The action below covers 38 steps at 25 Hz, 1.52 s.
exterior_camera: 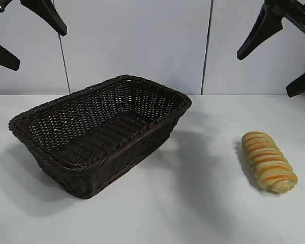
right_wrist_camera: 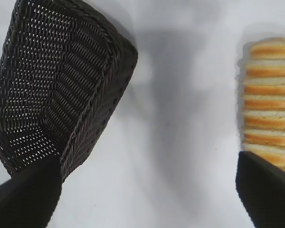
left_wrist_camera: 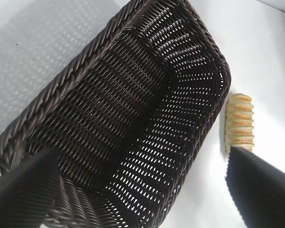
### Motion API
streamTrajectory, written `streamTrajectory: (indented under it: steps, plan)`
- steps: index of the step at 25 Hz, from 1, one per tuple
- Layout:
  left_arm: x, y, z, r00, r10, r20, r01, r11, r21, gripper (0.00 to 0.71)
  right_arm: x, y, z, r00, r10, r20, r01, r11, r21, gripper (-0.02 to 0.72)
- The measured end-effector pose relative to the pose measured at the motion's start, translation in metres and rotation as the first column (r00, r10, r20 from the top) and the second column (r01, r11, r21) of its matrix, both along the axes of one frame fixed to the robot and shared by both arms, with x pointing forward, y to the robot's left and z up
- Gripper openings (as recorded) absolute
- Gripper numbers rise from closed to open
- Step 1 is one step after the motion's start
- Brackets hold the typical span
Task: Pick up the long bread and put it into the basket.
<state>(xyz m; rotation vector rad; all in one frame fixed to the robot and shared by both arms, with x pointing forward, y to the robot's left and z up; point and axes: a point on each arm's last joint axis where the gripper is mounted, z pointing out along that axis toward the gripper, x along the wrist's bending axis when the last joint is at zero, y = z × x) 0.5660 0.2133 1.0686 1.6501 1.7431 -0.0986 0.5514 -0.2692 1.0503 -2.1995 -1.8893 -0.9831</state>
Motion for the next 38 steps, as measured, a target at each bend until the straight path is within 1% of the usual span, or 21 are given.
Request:
streamTrajectory:
  steps: [17, 24, 26, 28, 30, 34, 35, 38]
  plan:
    - [0.001, 0.0, 0.0, 1.0, 0.005, 0.006, -0.005, 1.0, 0.0, 0.687, 0.0, 0.0, 0.0, 1.0, 0.0, 0.0, 0.0, 1.0, -0.001, 0.694]
    - [0.003, 0.001, 0.002, 0.999, 0.027, 0.032, -0.027, 1.0, -0.006, 0.687, 0.0, 0.0, 0.0, 1.0, 0.0, 0.0, 0.0, 1.0, -0.001, 0.694]
    - [0.002, 0.001, 0.002, 1.0, 0.019, 0.015, -0.019, 1.0, -0.01, 0.687, 0.0, 0.0, 0.0, 1.0, 0.001, 0.0, -0.001, 1.0, -0.002, 0.694]
    - [-0.002, 0.001, 0.001, 1.0, 0.009, -0.027, -0.01, 1.0, -0.011, 0.687, 0.0, 0.0, 0.0, 1.0, 0.001, 0.0, -0.001, 1.0, -0.002, 0.694]
    - [-0.007, 0.003, -0.002, 0.997, 0.038, -0.068, -0.037, 0.999, 0.006, 0.687, 0.0, 0.0, 0.0, 1.0, 0.001, 0.0, -0.001, 1.0, -0.002, 0.694]
    - [-0.028, 0.005, -0.014, 0.98, 0.164, -0.109, -0.159, 0.986, 0.055, 0.687, 0.0, 0.0, 0.0, 1.0, 0.006, 0.0, -0.006, 1.0, -0.003, 0.694]
    - [-0.033, 0.003, -0.018, 0.976, 0.19, -0.111, -0.183, 0.981, 0.062, 0.687, 0.0, 0.0, 0.0, 1.0, 0.008, 0.001, -0.008, 1.0, -0.004, 0.694]
    - [-0.046, -0.006, -0.035, 0.965, 0.222, -0.139, -0.212, 0.974, 0.086, 0.687, 0.0, 0.0, 0.0, 1.0, 0.01, 0.002, -0.01, 1.0, -0.005, 0.694]
